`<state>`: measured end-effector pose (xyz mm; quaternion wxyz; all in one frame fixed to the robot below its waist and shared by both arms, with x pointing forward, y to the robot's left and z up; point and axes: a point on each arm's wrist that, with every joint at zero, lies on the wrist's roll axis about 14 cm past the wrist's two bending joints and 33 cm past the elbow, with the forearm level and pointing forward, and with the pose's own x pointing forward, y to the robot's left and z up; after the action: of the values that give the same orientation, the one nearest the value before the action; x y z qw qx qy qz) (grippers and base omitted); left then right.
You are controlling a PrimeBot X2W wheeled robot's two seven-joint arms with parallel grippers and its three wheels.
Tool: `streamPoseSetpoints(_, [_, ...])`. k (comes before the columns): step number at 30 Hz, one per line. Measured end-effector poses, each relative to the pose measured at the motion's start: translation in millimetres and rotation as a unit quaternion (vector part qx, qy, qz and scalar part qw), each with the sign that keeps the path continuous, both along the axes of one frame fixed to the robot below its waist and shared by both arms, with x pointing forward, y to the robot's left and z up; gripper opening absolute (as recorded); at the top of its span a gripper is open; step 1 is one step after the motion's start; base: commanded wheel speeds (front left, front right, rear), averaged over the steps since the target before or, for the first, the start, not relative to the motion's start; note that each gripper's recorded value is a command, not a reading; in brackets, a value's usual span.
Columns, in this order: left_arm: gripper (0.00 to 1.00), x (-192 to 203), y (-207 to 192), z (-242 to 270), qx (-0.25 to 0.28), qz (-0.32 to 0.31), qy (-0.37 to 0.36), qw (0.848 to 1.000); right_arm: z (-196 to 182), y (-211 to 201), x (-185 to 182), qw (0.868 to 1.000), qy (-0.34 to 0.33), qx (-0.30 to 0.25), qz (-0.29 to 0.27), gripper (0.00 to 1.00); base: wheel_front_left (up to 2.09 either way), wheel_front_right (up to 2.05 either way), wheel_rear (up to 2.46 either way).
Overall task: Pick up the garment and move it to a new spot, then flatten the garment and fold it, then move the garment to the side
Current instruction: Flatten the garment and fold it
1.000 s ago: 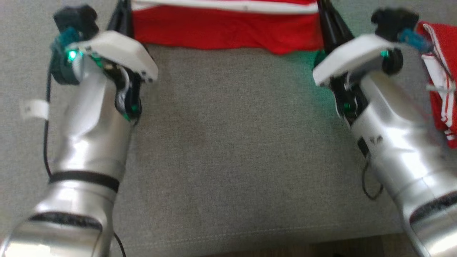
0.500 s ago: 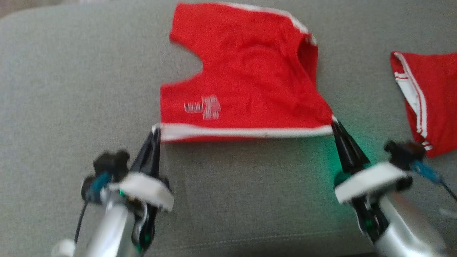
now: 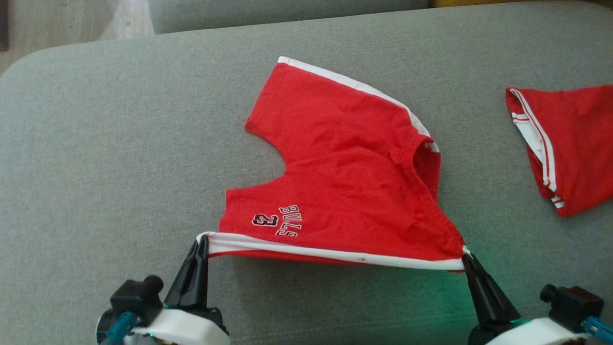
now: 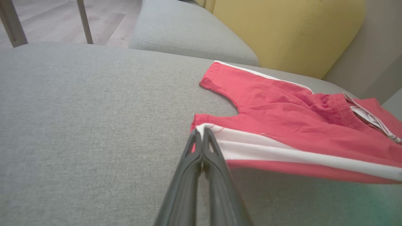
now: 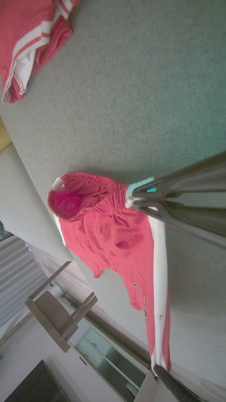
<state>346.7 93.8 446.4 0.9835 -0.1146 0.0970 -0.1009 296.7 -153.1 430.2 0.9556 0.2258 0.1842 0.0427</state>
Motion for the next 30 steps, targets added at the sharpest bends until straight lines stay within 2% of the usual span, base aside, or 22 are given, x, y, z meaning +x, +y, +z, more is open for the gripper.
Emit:
streamPoseSetpoints(7, [0.0, 20, -2, 15, 0.009, -0.022, -0.021, 1.0, 15, 4, 11, 1.0, -0.006, 0.011, -0.002, 0.0, 0.0, 0.0, 0.0])
streamPoseSetpoints(16, [0.0, 117, -21, 44, 0.031, -0.076, -0.085, 0.993, 34, 16, 84, 0.997, -0.06, 0.047, 0.01, 0.0, 0.0, 0.0, 0.0])
streamPoseSetpoints(21, [0.0, 165, -50, 37, 0.053, -0.131, -0.081, 0.987, 24, 4, 117, 0.996, -0.069, 0.053, -0.015, 0.0, 0.0, 0.0, 0.0])
streamPoseSetpoints(30, [0.0, 241, -97, 14, 0.077, -0.188, -0.052, 0.978, 9, -16, 159, 0.993, -0.08, 0.068, -0.056, 0.0, 0.0, 0.0, 0.0])
